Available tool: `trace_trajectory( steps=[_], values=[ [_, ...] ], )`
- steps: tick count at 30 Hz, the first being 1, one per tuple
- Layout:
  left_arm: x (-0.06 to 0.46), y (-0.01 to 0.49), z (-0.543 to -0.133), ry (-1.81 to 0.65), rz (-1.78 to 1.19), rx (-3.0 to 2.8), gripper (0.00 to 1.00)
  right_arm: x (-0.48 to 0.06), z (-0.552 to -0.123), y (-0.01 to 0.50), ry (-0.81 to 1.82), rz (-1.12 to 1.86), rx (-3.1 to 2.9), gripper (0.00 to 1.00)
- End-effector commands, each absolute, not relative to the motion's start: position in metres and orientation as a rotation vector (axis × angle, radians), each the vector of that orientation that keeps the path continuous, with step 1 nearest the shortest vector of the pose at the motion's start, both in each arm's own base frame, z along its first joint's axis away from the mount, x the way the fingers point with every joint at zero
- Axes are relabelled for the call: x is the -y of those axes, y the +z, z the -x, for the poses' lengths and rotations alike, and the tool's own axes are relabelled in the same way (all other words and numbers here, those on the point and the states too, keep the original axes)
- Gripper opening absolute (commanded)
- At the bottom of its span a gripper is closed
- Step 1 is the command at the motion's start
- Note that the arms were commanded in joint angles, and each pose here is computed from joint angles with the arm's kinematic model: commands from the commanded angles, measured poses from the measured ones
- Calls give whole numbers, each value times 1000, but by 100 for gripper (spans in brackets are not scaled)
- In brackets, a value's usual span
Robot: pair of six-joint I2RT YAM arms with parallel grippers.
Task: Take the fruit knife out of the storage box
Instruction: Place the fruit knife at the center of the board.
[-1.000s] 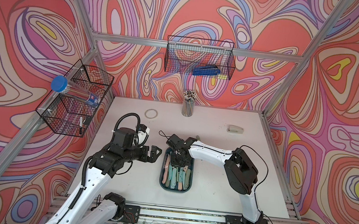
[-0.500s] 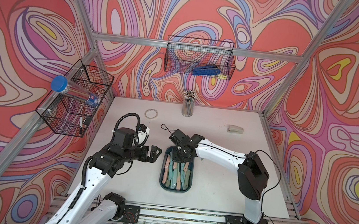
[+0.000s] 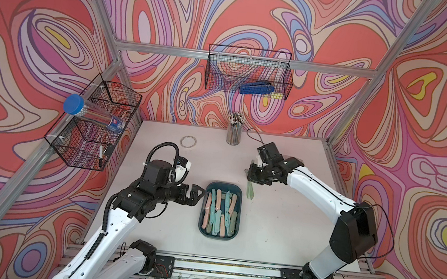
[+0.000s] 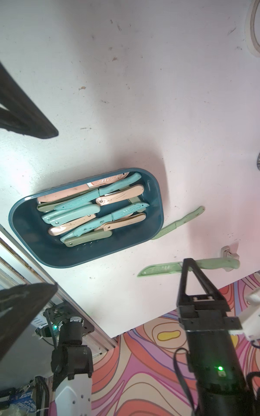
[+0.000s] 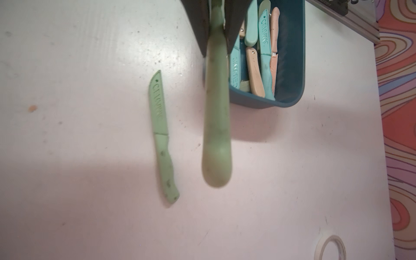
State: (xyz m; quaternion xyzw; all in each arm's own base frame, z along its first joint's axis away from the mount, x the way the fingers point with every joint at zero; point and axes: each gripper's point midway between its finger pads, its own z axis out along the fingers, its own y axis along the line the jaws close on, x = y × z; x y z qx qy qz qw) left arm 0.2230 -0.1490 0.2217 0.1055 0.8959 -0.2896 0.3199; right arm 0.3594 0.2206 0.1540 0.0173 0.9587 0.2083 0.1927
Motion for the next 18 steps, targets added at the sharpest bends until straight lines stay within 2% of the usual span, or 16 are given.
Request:
trace_trajectory(
  steps=[1, 8, 13, 18],
  values=[
    [156, 225, -218, -785, -327, -2343, 99, -214, -368, 146, 673, 127, -2644, 1],
    [155, 235, -220, -777, -282, -2322, 99, -213, -384, 77, 723, 228, -2773, 4],
    [159, 252, -225, -810, -270, -2287, 99, -208, -400, 49, 727, 236, -2829, 5],
    [160, 246, -230, -800, -280, -2280, 100, -204, -408, 37, 767, 205, -2846, 5]
  ],
)
